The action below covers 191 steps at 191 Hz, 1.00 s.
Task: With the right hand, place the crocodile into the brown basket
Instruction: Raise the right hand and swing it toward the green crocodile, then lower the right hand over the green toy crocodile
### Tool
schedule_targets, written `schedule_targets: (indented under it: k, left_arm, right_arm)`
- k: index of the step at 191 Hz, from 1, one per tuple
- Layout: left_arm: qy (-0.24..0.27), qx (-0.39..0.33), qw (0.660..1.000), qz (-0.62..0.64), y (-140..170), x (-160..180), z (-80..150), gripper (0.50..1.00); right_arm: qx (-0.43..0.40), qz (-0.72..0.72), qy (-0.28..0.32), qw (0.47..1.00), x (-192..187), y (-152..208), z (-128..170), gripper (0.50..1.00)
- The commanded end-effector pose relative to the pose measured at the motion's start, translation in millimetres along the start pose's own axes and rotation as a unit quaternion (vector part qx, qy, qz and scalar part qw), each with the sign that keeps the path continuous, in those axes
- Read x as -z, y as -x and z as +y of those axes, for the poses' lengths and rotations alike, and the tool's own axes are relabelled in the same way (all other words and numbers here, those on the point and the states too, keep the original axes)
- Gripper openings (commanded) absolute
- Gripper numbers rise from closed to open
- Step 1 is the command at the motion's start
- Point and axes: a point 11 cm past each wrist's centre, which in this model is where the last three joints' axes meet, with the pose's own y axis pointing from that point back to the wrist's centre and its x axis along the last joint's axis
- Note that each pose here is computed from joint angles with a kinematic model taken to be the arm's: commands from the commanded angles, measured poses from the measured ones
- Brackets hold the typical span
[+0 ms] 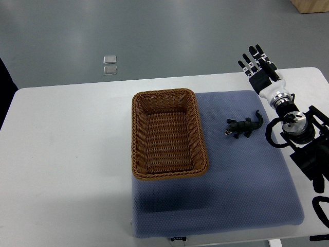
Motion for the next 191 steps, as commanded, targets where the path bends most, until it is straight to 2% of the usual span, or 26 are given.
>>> schedule_targets:
  k: [1,74,96,131,149,162,172,173,191]
  left_arm:
    - [0.000,0.000,1.000,0.000,0,0,0,1.000]
    - [0.000,0.000,1.000,0.000,0,0,0,1.000]
    - [0.000,0.000,1.000,0.000,0,0,0,1.000]
    - [0.000,0.000,1.000,0.000,0,0,0,1.000]
    - [0.000,0.001,1.000,-0.001,1,0,0,1.000]
    - [0.000,0.001,1.000,-0.002,1,0,0,1.000]
    - [0.000,0.001,1.000,-0.002,1,0,0,1.000]
    - [0.000,0.001,1.000,-0.003,1,0,0,1.000]
    - [0.000,0.001,1.000,-0.003,1,0,0,1.000]
  right_arm:
    - [0.000,-0.001,0.000,1.000,-1,0,0,0.928]
    - [0.017,0.027,0.015,0.999,-1,5,-1,0.930]
    - [0.036,0.109,0.036,0.993,10,7,-1,0.928]
    - [0.110,0.288,0.078,0.948,29,35,-11,0.930]
    - [0.149,0.404,0.121,0.894,36,47,-12,0.928]
    - [0.182,0.506,0.166,0.826,35,58,-12,0.928]
    - [0.182,0.507,0.166,0.826,35,58,-12,0.928]
    - [0.202,0.585,0.201,0.759,38,62,-10,0.930]
    - [0.230,0.701,0.272,0.617,42,66,-3,0.930]
